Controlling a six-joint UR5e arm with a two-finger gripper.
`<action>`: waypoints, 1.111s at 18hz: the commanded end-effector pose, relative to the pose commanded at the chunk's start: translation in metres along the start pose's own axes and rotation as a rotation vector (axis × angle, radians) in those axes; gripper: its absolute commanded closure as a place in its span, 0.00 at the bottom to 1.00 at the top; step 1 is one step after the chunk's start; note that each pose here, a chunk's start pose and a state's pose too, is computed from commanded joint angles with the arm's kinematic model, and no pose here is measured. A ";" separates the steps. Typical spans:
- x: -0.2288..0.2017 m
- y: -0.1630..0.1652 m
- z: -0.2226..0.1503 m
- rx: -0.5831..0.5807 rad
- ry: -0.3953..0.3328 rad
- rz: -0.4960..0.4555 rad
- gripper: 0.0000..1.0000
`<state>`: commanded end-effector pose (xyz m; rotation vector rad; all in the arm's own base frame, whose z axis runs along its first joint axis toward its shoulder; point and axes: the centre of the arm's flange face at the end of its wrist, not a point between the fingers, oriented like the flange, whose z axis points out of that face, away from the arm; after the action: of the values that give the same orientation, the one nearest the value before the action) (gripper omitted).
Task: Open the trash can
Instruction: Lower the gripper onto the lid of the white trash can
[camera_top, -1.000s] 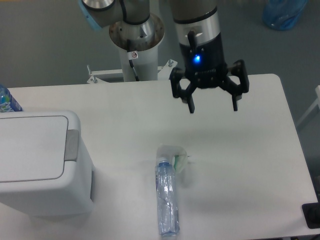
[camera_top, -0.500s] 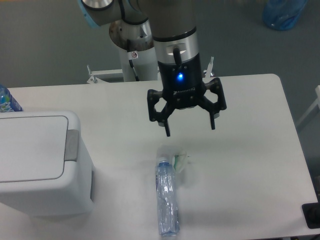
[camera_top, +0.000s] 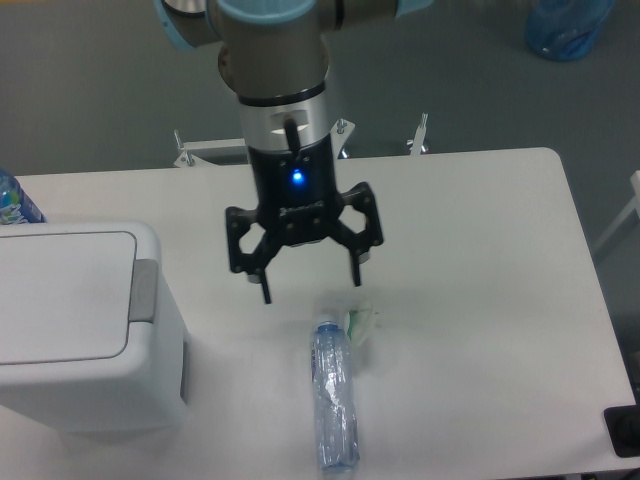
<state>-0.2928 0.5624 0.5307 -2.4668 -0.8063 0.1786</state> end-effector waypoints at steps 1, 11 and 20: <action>0.004 0.002 0.000 -0.002 0.020 -0.007 0.00; 0.045 0.034 0.024 -0.077 0.101 0.017 0.00; 0.055 0.041 0.023 -0.086 0.117 0.028 0.00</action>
<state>-0.2336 0.5764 0.4914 -2.5433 -0.7445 0.0099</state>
